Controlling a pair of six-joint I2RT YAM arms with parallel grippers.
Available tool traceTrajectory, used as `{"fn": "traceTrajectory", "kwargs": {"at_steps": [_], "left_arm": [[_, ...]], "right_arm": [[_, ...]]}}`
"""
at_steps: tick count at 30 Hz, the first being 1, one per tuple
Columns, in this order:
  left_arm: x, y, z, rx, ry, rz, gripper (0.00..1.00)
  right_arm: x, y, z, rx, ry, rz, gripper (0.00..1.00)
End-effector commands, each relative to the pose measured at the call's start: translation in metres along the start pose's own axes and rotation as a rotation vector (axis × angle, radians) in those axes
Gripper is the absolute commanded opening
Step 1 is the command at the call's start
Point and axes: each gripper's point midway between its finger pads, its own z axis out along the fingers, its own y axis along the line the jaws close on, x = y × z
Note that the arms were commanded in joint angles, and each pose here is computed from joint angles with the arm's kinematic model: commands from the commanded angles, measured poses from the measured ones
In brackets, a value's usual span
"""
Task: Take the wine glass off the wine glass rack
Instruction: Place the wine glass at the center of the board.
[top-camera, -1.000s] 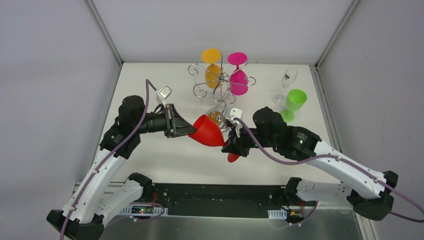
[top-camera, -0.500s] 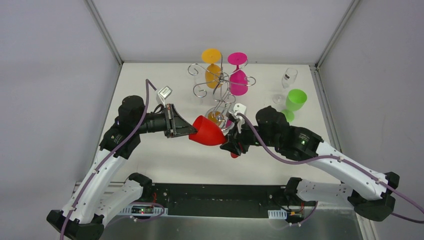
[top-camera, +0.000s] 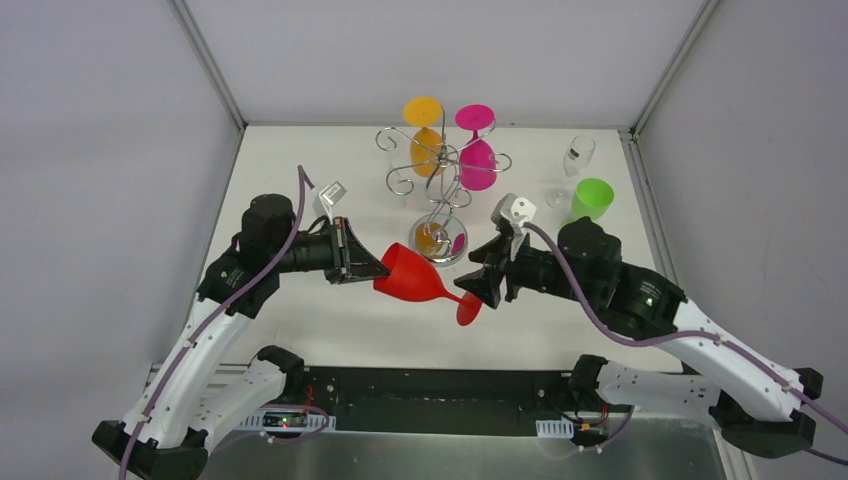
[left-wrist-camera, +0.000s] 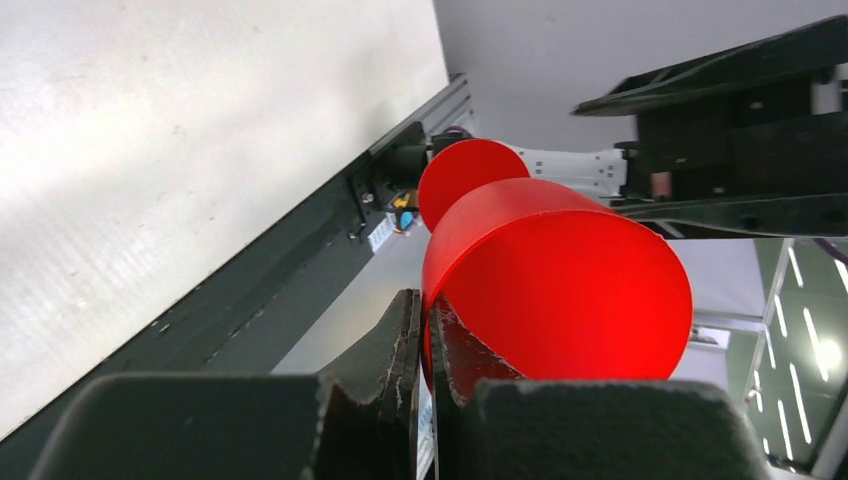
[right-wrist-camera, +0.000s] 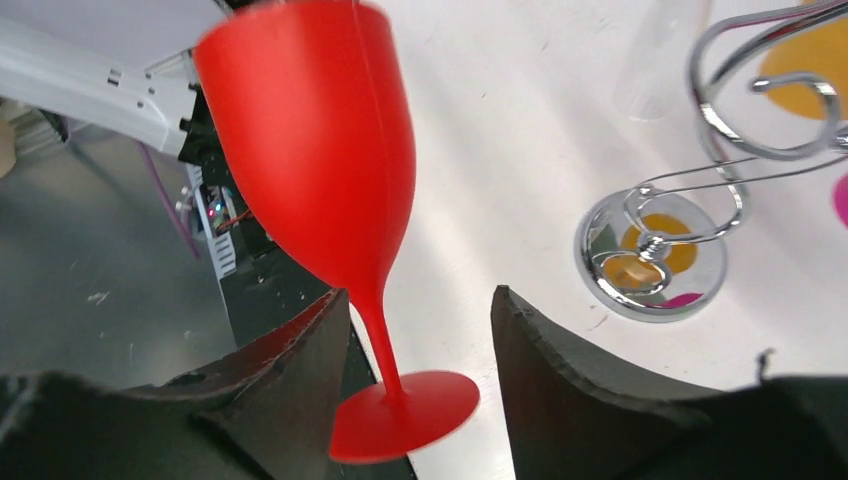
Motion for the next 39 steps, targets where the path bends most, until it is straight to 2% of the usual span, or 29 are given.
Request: {"fn": "traceTrajectory", "kwargs": {"at_steps": [1, 11, 17, 27, 34, 39], "left_arm": [[-0.002, 0.009, -0.010, -0.082, -0.030, 0.062, 0.00], [-0.011, 0.053, -0.037, -0.378, -0.079, 0.104, 0.00], [-0.029, 0.084, -0.058, -0.572, -0.115, 0.109, 0.00], [-0.076, 0.126, -0.104, -0.904, -0.208, 0.125, 0.00], [-0.118, 0.139, -0.130, -1.103, -0.281, 0.156, 0.00], [-0.137, 0.147, -0.134, -1.172, -0.283, 0.166, 0.00]], "right_arm": [[-0.025, -0.015, -0.016, 0.103, -0.119, 0.026, 0.58], [-0.030, -0.046, -0.040, 0.293, -0.185, 0.066, 0.67], [-0.022, -0.056, -0.045, 0.353, -0.172, 0.078, 0.68], [-0.005, -0.066, -0.050, 0.411, -0.152, 0.101, 0.69], [0.004, -0.067, -0.051, 0.424, -0.137, 0.126, 0.70], [0.006, -0.073, -0.057, 0.468, -0.129, 0.142, 0.73]]}}
